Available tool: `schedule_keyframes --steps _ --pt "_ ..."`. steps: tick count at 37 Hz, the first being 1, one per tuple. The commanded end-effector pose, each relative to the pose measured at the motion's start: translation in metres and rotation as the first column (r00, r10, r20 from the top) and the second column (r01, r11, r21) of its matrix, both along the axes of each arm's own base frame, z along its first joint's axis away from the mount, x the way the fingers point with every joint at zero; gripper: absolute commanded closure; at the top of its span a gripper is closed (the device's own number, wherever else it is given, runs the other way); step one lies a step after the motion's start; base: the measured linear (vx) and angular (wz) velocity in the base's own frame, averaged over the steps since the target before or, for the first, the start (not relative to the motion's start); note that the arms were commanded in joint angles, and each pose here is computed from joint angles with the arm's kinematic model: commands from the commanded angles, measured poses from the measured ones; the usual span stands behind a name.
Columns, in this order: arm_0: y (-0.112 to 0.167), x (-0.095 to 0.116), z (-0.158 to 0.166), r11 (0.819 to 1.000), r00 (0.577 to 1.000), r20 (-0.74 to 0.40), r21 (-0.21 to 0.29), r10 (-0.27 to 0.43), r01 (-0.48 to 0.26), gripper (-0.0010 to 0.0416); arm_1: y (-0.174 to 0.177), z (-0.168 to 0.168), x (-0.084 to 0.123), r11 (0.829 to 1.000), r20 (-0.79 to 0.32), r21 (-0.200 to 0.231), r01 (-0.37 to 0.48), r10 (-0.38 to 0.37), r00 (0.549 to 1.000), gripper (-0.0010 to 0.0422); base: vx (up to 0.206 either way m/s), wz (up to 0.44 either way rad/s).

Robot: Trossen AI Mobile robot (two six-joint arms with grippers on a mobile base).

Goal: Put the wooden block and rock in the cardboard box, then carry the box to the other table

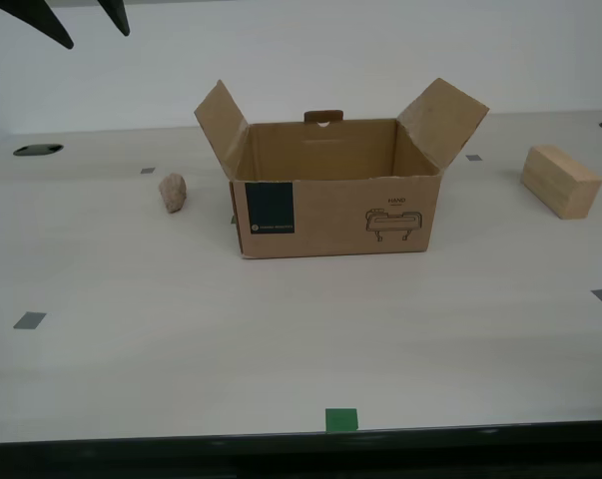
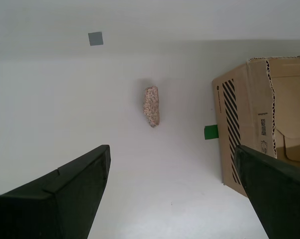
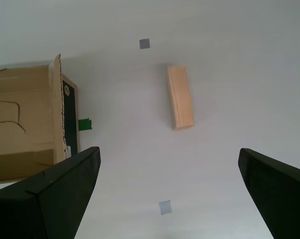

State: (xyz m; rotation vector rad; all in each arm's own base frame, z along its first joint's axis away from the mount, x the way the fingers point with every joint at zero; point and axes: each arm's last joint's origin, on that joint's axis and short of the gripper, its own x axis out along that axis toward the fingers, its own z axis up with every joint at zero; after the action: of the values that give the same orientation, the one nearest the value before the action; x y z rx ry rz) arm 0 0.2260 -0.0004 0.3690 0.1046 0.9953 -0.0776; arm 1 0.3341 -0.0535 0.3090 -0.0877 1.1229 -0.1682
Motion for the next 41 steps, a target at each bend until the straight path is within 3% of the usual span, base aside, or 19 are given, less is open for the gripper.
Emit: schedule_keyframes --steps 1,24,41 --pt "0.0 0.002 -0.003 1.0 1.0 -0.028 0.005 -0.005 0.005 0.0019 0.0 0.0 0.0 1.0 -0.003 0.001 0.001 -0.001 1.0 0.0074 0.0 0.0" --pt "-0.007 0.059 -0.057 0.996 0.966 -0.25 -0.039 0.067 -0.079 0.0034 -0.001 -0.002 -0.004 1.0 -0.04 0.009 0.007 -0.006 0.999 0.0073 0.0 0.0" --pt "-0.031 0.102 -0.05 0.999 0.969 -0.248 -0.044 0.014 -0.025 0.0099 -0.001 -0.002 -0.004 1.0 -0.04 0.009 0.007 -0.007 0.999 0.0074 0.0 0.0"
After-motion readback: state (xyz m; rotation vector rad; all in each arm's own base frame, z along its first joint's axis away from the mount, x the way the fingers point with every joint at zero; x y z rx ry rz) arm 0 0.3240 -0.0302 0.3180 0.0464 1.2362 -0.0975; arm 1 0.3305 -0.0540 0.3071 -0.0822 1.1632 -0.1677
